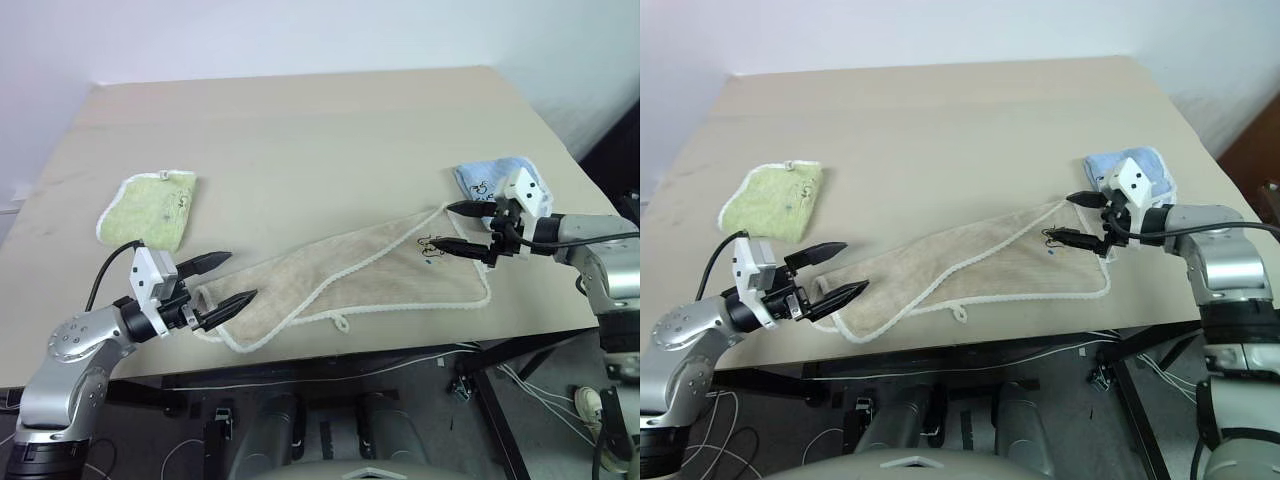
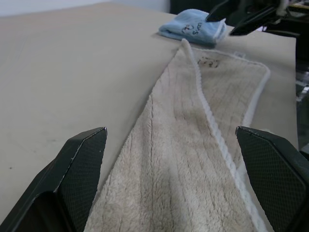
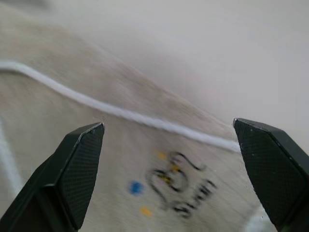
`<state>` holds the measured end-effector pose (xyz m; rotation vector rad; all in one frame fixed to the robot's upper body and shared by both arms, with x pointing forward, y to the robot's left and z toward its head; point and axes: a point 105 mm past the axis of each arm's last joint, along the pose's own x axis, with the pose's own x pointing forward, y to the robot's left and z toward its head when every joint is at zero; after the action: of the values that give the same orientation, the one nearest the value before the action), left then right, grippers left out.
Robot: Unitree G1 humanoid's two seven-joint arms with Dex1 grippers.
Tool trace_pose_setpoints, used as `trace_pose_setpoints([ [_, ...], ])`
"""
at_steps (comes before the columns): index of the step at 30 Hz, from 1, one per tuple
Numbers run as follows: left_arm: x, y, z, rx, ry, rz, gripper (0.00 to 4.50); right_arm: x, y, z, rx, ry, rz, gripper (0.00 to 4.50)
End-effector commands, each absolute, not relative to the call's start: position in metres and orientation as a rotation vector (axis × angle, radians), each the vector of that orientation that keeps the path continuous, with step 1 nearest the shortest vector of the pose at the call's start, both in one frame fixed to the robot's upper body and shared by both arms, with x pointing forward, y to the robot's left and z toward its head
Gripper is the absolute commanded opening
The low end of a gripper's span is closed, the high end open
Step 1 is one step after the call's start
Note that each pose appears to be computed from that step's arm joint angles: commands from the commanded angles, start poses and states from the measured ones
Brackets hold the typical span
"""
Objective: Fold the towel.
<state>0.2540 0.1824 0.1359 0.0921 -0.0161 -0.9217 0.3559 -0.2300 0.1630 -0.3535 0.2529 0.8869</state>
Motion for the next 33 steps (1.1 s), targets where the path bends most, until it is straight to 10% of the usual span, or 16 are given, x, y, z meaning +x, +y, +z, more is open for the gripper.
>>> trace_pose_setpoints([
  [1, 0.253, 0.177, 0.148, 0.13, -0.07, -0.937, 4.48, 0.377, -0.235, 0.174, -0.475, 0.215, 0.829, 4.5],
  [33, 0.235, 0.173, 0.144, 0.13, -0.083, -0.894, 4.48, 0.436, -0.245, 0.159, -0.836, 0.375, 0.613, 4.5],
])
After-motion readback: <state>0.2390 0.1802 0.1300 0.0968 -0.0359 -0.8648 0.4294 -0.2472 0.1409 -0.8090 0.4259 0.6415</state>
